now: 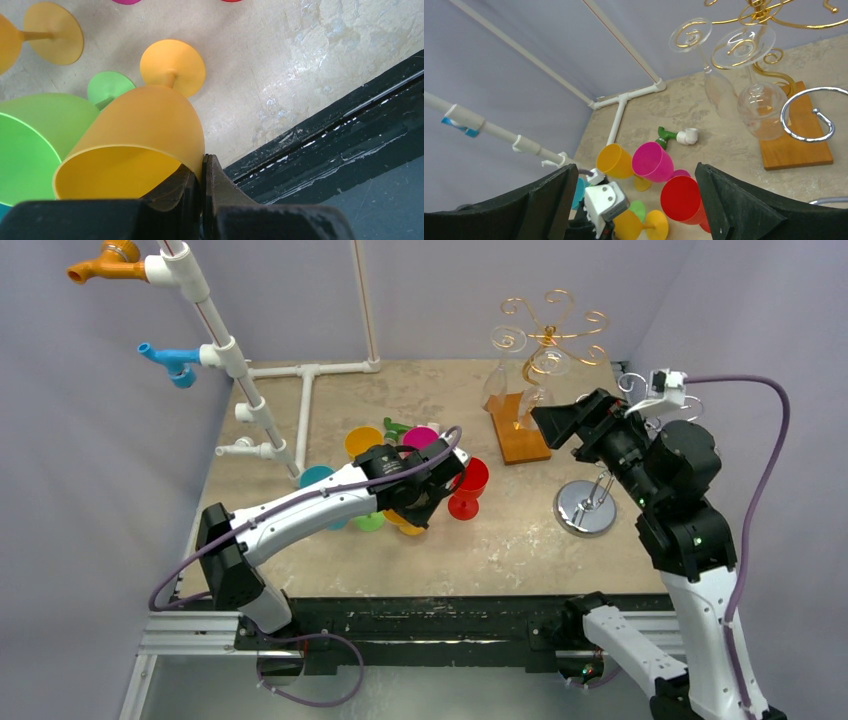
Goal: Take the wine glass off the wine glass rack
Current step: Place the wine glass at the center of the board.
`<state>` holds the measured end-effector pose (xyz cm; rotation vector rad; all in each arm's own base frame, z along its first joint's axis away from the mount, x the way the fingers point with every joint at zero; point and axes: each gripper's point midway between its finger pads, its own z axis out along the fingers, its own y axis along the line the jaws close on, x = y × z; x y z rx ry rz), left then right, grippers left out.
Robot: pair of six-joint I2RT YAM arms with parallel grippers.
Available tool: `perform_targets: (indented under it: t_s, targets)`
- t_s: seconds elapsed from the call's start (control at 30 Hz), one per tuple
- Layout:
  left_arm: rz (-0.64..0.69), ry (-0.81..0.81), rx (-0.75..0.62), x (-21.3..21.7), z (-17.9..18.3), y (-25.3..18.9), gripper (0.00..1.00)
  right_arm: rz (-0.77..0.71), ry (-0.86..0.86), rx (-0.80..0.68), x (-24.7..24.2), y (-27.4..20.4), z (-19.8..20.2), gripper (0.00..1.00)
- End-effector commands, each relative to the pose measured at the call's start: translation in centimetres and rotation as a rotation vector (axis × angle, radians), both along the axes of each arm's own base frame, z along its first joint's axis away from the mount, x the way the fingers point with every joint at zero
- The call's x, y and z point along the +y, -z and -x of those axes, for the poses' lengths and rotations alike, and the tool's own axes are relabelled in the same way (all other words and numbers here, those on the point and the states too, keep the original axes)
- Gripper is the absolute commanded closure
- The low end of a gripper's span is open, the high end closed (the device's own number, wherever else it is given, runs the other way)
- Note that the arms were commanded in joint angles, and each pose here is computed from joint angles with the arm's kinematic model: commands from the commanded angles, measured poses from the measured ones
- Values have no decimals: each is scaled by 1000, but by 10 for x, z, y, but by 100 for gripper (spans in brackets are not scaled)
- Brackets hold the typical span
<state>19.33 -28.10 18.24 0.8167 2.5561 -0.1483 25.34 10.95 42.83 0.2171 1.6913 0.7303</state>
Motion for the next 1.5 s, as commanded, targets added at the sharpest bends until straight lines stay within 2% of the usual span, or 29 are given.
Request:
perform_targets:
  t_s: [0.0, 0.17, 0.37, 0.63, 1.03, 1.47]
  targets:
    - [3, 29, -31, -10, -10, 6, 100, -26, 4, 3, 1, 3, 14, 1]
    - [-31, 40, -24, -12, -13, 16, 100, 12, 9, 32, 11, 12, 17, 1]
    - [-33, 32, -20, -15, -18, 23, 100, 40, -6, 38, 25, 0, 19, 1]
    - [-36, 13, -12, -12, -28, 34, 100, 84, 6, -34, 26, -22, 19, 1]
    - [-39, 2, -35, -12, -37, 32, 73, 132, -83, 8, 60, -16, -4, 1]
    - [26, -5, -100, -22, -49, 7, 50, 167, 37, 71, 34, 1, -59, 1]
